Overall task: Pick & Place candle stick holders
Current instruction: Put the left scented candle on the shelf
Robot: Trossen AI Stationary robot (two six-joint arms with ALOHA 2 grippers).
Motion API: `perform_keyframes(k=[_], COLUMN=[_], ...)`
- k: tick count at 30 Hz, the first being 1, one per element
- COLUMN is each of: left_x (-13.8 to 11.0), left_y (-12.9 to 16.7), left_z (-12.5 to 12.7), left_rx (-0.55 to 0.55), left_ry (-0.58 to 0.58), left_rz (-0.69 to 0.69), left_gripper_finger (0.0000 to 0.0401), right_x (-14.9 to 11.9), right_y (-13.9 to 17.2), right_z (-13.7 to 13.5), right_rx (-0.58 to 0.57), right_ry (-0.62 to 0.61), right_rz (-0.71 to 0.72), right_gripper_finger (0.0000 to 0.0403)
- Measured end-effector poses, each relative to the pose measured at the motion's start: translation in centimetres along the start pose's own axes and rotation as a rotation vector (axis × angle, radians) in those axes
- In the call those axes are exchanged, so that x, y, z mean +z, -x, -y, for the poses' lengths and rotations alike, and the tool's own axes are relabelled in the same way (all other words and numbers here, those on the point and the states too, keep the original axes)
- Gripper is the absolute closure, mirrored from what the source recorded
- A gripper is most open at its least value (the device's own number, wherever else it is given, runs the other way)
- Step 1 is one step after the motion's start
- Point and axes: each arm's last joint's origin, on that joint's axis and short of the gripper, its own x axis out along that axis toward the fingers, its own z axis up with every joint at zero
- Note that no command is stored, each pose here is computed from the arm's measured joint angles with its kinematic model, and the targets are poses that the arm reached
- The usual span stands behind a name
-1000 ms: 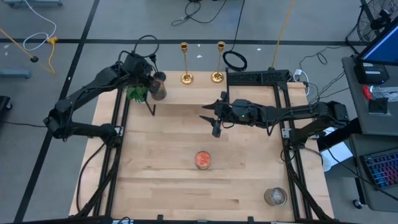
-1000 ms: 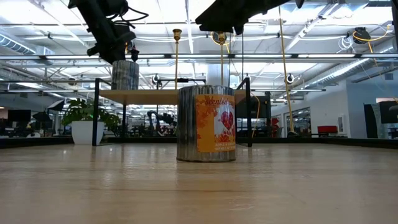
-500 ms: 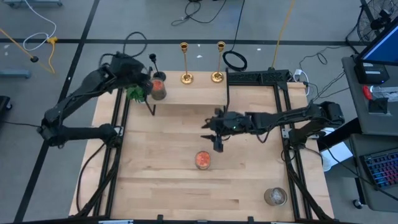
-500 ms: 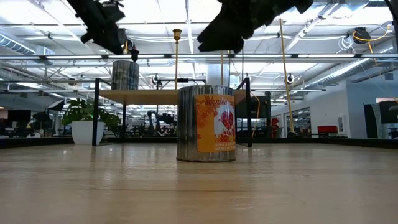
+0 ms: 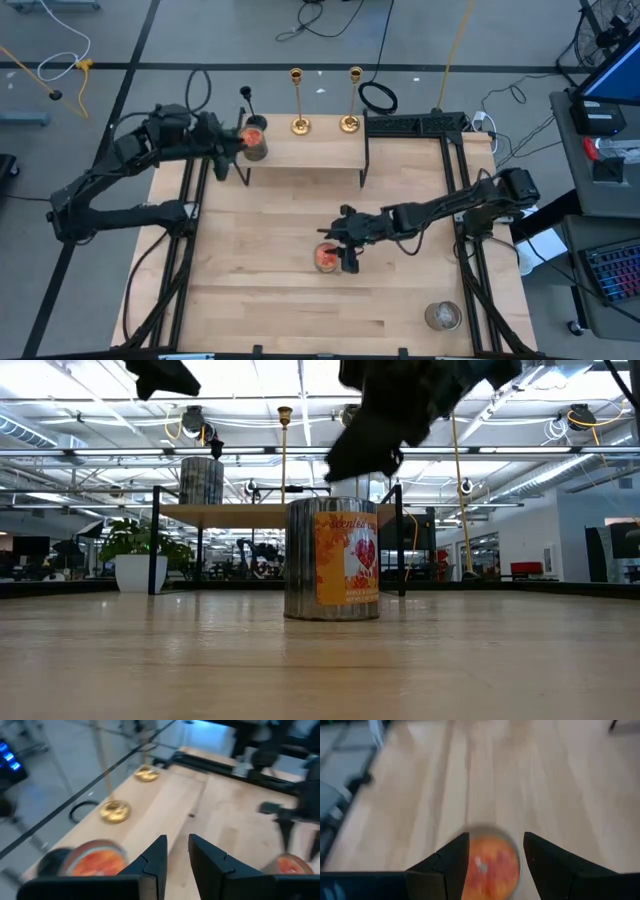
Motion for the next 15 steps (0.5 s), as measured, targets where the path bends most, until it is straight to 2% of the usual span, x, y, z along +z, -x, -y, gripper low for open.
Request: perform_keyframes(k=[7, 12, 15], left_x=[-2.7, -5.5, -7.0], left_y=[-1.7, -2.5, -2.9], left_z=[2.4, 3.5, 3.9], left_rx=[-0.191, -0.274, -0.306], left_ry=[-0.087, -0.083, -0.070], left_rz=[0.115, 0.169, 0.169], left_gripper_finger=[0.0316, 0.0316, 0.0316], right_x=[-0.9, -1.0, -1.2], right_y=[-1.4, -1.4, -1.4], right_z=[0.8, 1.3, 1.5], right_rx=[-0.032, -0.050, -0.098], right_ry=[-0.001, 0.002, 0.003], right_rz=[-0.054, -0.063, -0.085], right_gripper_finger=[0.0216, 0.0216, 0.0216])
